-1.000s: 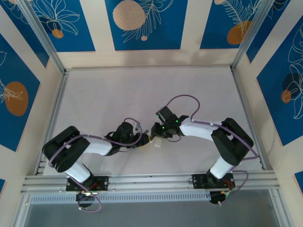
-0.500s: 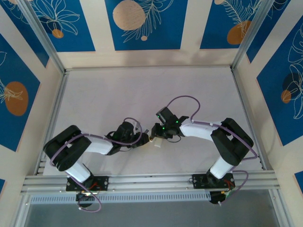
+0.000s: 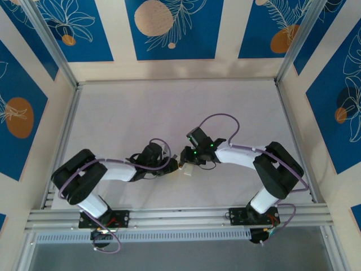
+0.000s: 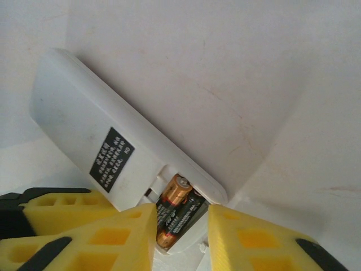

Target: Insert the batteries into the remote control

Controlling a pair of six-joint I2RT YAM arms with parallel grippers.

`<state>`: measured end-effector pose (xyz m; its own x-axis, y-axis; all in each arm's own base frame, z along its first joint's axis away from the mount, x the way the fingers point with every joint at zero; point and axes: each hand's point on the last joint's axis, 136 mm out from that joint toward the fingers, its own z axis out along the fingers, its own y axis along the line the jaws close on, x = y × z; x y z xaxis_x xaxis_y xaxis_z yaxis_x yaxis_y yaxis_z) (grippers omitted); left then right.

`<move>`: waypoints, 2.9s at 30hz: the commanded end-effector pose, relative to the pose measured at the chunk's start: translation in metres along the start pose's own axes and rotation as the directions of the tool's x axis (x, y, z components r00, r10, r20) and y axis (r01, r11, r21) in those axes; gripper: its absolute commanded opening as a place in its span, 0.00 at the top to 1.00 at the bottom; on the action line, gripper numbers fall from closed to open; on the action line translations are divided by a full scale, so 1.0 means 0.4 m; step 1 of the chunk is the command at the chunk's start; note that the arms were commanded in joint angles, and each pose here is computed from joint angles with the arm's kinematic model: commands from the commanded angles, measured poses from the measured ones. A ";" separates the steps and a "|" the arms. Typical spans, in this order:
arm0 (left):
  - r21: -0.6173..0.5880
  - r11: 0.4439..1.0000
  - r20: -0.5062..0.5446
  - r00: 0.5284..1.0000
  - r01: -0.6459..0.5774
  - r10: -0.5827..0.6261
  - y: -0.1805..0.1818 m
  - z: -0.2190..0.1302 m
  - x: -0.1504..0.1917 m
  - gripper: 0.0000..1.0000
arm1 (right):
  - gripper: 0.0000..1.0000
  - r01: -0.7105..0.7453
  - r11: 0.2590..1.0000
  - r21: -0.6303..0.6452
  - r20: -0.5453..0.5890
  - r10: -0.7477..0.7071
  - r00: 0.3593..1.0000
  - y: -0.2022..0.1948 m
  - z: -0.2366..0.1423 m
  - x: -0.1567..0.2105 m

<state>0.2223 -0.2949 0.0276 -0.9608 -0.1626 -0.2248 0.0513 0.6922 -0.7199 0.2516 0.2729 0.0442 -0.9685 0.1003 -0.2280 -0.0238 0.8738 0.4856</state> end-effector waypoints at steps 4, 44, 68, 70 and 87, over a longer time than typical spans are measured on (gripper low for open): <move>-0.090 0.995 -0.007 0.999 -0.034 0.033 0.044 -0.012 0.013 0.66 | 0.58 0.026 0.994 -0.105 0.030 -0.023 0.999 0.024 -0.023 -0.044; -0.176 0.984 -0.019 1.000 0.020 -0.024 0.092 0.010 0.019 0.71 | 0.54 -0.011 0.981 -0.195 -0.090 -0.007 0.996 0.039 0.070 0.016; -0.190 0.982 -0.037 0.999 0.000 -0.007 0.088 0.011 0.022 0.70 | 0.63 -0.010 0.977 -0.212 -0.048 -0.001 0.999 -0.010 0.015 0.009; -0.189 0.982 -0.038 0.999 0.000 -0.008 0.086 0.011 0.023 0.70 | 0.66 -0.013 0.979 -0.205 -0.052 0.002 0.999 -0.015 0.020 0.008; -0.177 0.984 -0.039 0.999 -0.001 -0.005 0.080 0.013 0.024 0.69 | 0.70 0.038 0.978 -0.207 -0.009 -0.040 0.999 0.026 -0.033 -0.003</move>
<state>0.2246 -0.2910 0.0249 -0.9636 -0.1580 -0.2159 0.0282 0.7426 -0.6692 0.2523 0.2724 0.0483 -0.9718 0.0855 -0.2196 -0.0789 0.7600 0.6451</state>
